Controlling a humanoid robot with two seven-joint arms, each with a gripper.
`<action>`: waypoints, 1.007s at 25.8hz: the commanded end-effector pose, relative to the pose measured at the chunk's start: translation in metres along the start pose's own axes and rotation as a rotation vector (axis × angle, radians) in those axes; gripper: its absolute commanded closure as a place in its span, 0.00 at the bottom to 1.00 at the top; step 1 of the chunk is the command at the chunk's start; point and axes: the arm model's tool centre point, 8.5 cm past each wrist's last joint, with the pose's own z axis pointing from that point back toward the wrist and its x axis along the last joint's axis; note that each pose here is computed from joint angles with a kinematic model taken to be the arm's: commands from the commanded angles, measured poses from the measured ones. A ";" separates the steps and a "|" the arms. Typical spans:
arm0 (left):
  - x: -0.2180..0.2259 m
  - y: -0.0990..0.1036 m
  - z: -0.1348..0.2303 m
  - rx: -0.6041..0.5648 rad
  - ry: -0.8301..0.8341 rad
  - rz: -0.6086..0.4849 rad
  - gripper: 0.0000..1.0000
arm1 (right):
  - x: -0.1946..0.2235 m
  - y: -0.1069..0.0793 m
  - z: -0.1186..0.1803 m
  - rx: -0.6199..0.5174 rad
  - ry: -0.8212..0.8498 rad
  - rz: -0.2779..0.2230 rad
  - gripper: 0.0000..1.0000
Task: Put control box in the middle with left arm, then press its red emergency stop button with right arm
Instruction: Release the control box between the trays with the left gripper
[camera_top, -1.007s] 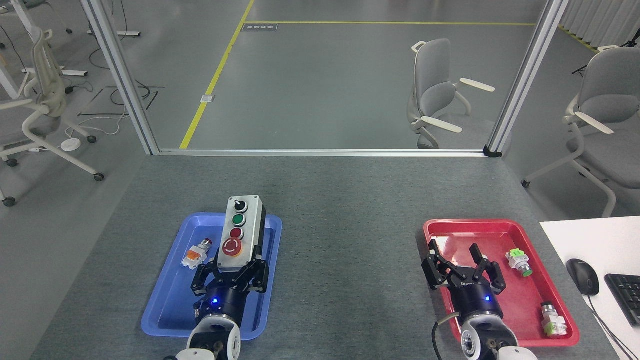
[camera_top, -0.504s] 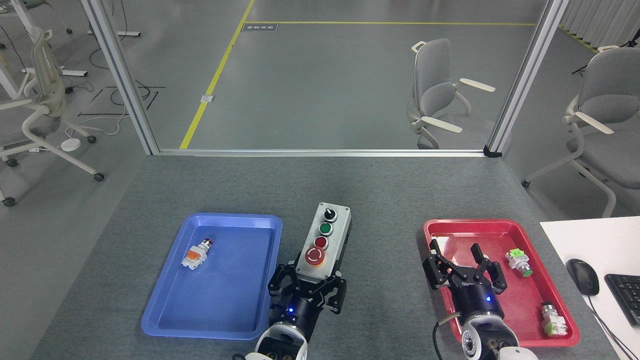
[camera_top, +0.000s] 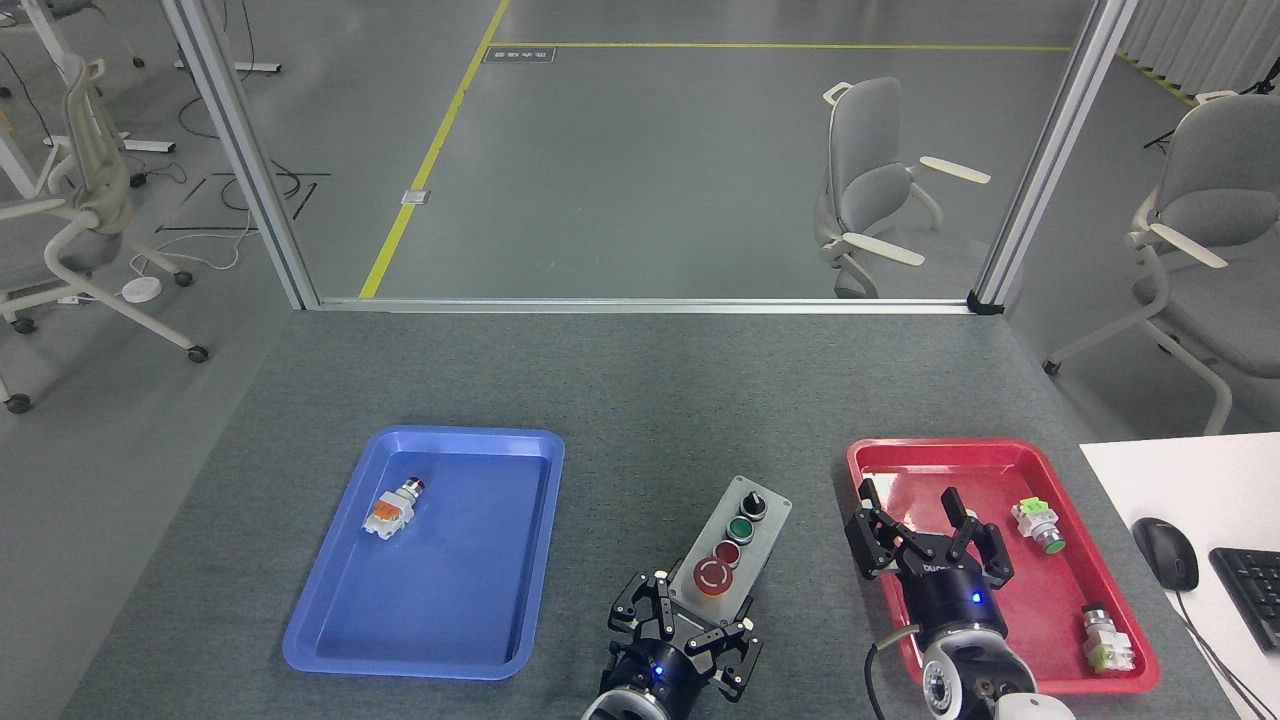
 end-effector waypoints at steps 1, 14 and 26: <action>0.001 -0.005 -0.005 -0.024 -0.017 -0.036 1.00 | -0.001 0.000 0.000 0.001 0.000 0.001 0.01; 0.001 -0.007 -0.009 -0.034 -0.034 -0.065 0.96 | -0.001 0.000 0.000 0.002 0.001 0.003 0.01; 0.001 -0.009 -0.009 -0.073 -0.028 -0.066 0.24 | -0.001 0.000 0.000 0.004 -0.002 0.001 0.01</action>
